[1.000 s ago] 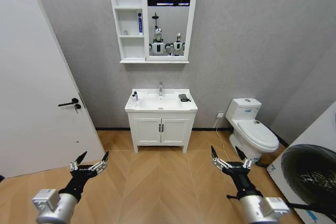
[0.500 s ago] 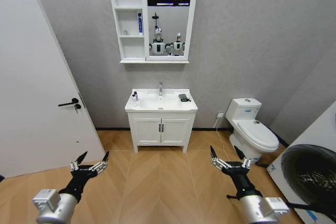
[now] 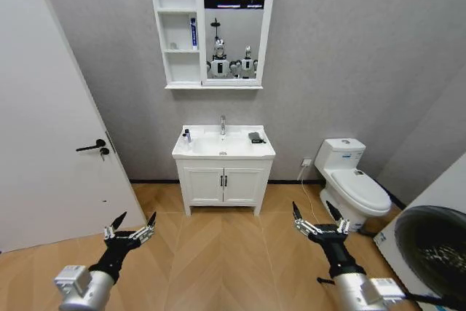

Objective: Move facial cleanser and shampoo from washbasin to cabinet, then wipe washbasin with towel.

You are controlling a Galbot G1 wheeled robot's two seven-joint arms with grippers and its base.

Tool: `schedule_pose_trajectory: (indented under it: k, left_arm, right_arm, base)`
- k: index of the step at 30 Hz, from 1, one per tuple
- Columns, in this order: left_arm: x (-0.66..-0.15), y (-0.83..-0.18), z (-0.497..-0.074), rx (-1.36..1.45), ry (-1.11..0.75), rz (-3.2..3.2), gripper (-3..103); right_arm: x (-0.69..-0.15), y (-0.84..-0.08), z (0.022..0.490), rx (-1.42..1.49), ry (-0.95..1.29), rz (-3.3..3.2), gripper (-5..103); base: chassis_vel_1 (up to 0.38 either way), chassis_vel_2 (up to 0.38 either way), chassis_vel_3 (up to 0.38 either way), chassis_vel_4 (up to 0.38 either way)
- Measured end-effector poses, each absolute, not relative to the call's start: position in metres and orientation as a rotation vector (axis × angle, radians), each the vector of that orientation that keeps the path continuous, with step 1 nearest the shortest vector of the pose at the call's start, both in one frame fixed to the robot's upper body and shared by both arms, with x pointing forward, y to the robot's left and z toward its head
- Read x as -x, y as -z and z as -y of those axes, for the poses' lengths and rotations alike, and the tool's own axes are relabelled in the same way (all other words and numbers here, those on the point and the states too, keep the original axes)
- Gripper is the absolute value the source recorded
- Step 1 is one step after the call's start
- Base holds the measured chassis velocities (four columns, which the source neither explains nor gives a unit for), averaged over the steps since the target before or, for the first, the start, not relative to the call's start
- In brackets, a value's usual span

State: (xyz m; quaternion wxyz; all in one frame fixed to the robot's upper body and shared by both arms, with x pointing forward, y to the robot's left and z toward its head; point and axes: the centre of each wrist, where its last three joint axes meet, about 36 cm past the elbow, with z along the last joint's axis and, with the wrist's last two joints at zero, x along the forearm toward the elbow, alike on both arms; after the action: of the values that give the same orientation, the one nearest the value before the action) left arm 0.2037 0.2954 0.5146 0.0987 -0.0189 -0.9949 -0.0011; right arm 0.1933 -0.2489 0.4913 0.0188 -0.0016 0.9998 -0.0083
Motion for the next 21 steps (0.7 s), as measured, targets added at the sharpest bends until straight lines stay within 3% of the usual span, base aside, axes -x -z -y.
schedule_pose_trajectory:
  k: [21]
  left_arm:
    - [-0.2076, -0.5076, -0.2993, 0.053, -0.005, 2.934, 98]
  right_arm:
    - [-0.1945, -0.4881, 0.2504, 0.010, 0.028, -3.111, 100]
  base:
    - [-0.229, 0.238, 0.241, -0.241]
